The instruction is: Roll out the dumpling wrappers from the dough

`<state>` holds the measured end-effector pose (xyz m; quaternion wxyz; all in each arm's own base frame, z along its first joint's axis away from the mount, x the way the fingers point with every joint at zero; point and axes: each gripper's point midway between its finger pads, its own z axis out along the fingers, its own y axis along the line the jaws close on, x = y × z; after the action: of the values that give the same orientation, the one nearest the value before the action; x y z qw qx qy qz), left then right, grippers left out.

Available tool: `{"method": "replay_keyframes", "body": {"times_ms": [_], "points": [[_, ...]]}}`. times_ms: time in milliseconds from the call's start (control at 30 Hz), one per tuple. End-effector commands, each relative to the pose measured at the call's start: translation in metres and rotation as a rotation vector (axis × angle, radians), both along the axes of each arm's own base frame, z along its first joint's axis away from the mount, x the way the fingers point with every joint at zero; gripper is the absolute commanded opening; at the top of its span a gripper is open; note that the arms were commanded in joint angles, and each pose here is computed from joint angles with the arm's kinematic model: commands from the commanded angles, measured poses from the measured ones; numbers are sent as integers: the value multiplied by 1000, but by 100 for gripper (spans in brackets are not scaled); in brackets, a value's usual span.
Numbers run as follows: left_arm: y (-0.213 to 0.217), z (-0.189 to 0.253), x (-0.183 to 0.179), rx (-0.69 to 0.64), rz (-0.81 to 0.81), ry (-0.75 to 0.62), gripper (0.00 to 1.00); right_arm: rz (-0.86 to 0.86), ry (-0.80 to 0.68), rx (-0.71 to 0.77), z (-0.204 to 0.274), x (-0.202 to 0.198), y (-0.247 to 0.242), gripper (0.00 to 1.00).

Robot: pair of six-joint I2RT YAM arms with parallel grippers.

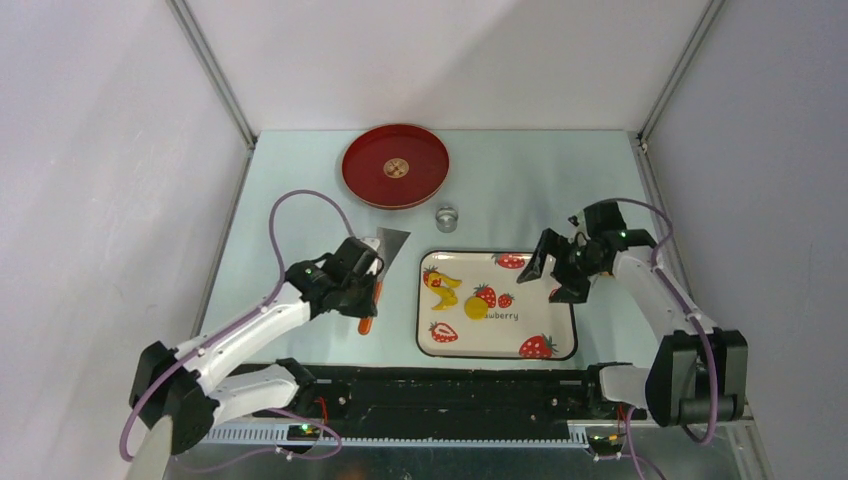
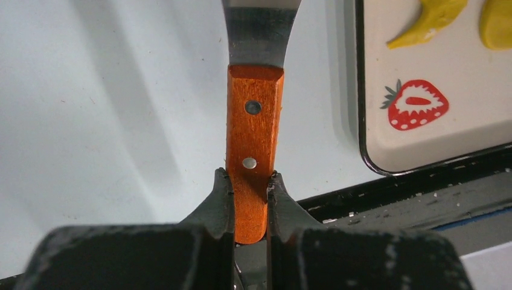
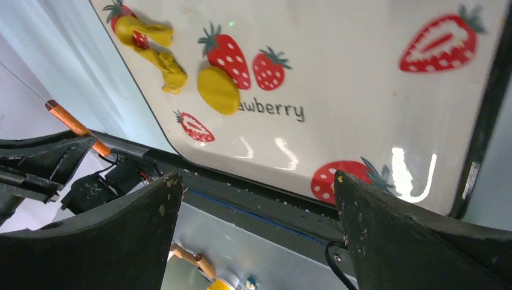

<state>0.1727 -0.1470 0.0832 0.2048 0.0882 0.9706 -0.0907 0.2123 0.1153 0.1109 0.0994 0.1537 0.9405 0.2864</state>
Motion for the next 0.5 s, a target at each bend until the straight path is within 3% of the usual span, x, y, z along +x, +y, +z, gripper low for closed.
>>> {"method": "replay_keyframes", "body": {"times_ms": [0,200,333,367,400,433,467], "points": [[-6,16,1,-86,16,-31,0,36,-70,-39,17,39,21,99],[0,33,18,-167,86,-35,0,113,-100,-59,29,114,69,99],[0,41,29,-186,90,-40,0,120,-191,-71,56,198,97,97],[-1,42,30,-190,85,-37,0,124,-128,-84,32,208,101,96],[0,43,33,-191,90,-33,0,121,-207,-65,58,234,110,95],[-1,43,34,-194,82,-30,0,122,-134,-81,29,242,114,93],[-2,44,36,-193,77,-31,0,115,-217,-62,55,266,122,92]]}}
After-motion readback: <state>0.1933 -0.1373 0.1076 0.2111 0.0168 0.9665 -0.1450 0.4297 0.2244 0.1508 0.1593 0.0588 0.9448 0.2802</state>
